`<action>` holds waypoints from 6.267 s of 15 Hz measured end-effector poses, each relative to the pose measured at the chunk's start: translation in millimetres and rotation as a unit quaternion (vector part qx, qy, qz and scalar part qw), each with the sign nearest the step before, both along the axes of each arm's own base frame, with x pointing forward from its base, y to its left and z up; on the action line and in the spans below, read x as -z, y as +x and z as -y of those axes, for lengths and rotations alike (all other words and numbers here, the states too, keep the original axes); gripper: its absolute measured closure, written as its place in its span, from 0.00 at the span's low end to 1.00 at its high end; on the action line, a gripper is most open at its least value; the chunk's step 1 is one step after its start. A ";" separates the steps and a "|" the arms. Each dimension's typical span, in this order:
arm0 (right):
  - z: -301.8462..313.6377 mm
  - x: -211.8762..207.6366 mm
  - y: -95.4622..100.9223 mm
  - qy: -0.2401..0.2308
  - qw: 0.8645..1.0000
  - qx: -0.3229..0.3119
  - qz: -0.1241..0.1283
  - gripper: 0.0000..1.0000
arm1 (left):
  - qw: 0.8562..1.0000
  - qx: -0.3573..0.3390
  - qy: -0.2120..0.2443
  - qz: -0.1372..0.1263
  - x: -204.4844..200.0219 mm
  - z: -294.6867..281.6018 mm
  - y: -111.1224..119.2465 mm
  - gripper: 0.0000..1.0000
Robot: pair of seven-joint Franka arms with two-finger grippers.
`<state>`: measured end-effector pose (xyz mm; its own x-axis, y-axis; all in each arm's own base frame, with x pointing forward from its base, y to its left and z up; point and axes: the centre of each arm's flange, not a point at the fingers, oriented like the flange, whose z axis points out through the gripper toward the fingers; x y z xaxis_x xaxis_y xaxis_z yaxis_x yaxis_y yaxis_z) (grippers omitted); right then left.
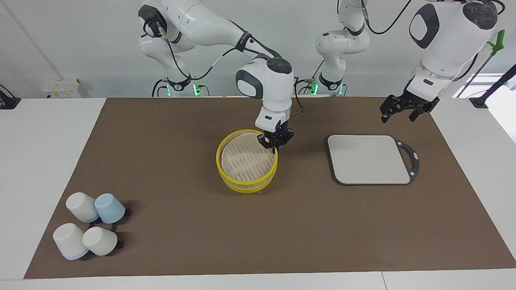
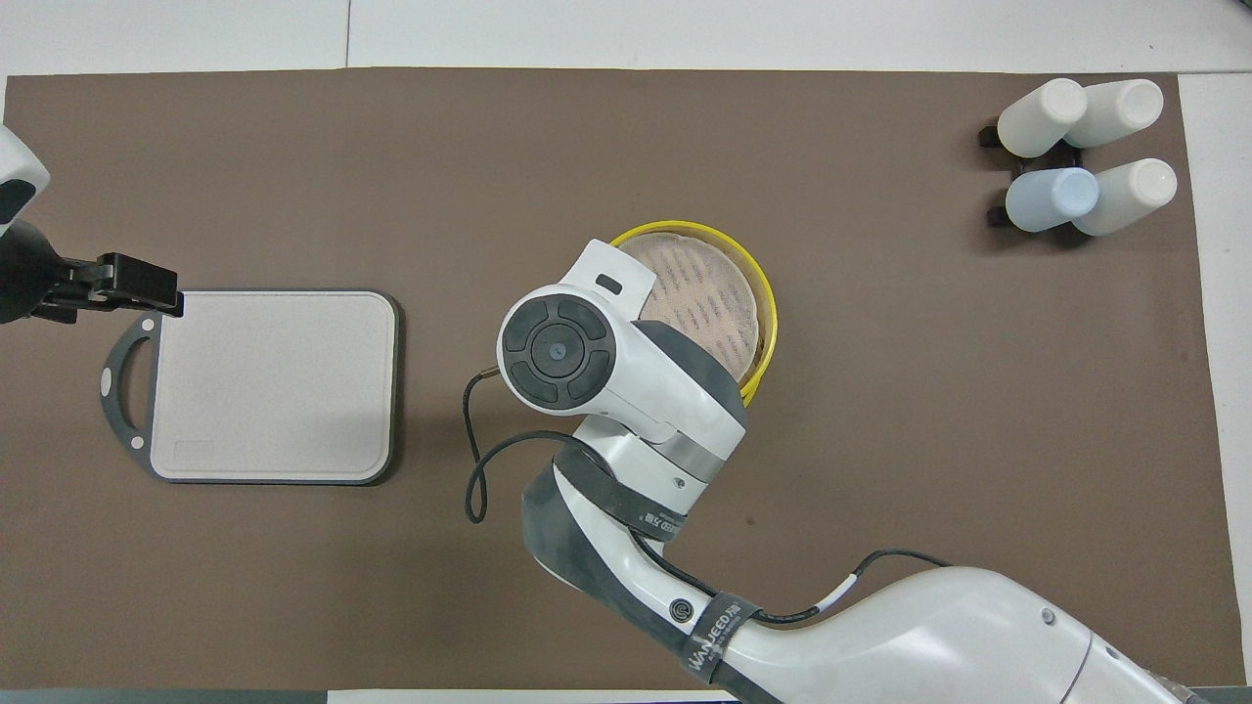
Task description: Place bun in steamer
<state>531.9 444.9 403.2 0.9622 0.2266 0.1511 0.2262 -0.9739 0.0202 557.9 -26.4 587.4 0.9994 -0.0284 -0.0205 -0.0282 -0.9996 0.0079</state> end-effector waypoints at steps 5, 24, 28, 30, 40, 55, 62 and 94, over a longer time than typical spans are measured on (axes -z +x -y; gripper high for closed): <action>0.1 5.6 -2.8 -0.004 1.000 -0.001 -0.004 0.91 | 1.000 0.000 0.001 -0.004 1.9 -0.2 -7.2 0.00; -15.8 12.2 -21.5 -0.018 1.000 -0.003 0.005 0.91 | 1.000 0.004 0.003 -0.004 -0.3 2.9 -17.1 0.00; -15.4 14.1 -22.8 -0.020 1.000 -0.004 0.003 0.91 | 1.000 0.007 0.003 -0.004 -0.4 5.6 -17.2 0.00; -15.1 14.6 -23.2 -0.020 1.000 -0.004 0.003 0.91 | 1.000 0.007 0.003 -0.004 -0.4 6.3 -17.3 0.00; -10.8 21.7 -24.2 -0.025 1.000 -0.005 0.004 0.91 | 1.000 0.007 0.003 -0.004 -0.4 6.3 -17.3 0.00; -7.5 21.5 -24.2 -0.022 1.000 0.005 0.006 0.74 | 1.000 0.007 0.003 -0.003 -0.4 6.4 -17.2 0.00; 16.2 0.9 -5.3 -0.023 0.999 0.031 0.016 0.04 | 1.000 0.008 0.003 -0.003 -0.4 6.6 -17.2 0.00; 441.7 -152.0 25.2 0.024 0.990 0.089 -0.103 0.00 | 1.000 0.008 0.003 -0.001 -2.9 6.8 -18.4 0.00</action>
<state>557.1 3.2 555.2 0.9978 0.0471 -0.0461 0.0445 -0.9974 -0.0567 539.5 -33.1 590.3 0.9988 -0.0436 -0.0230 -0.0436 -0.9990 0.0024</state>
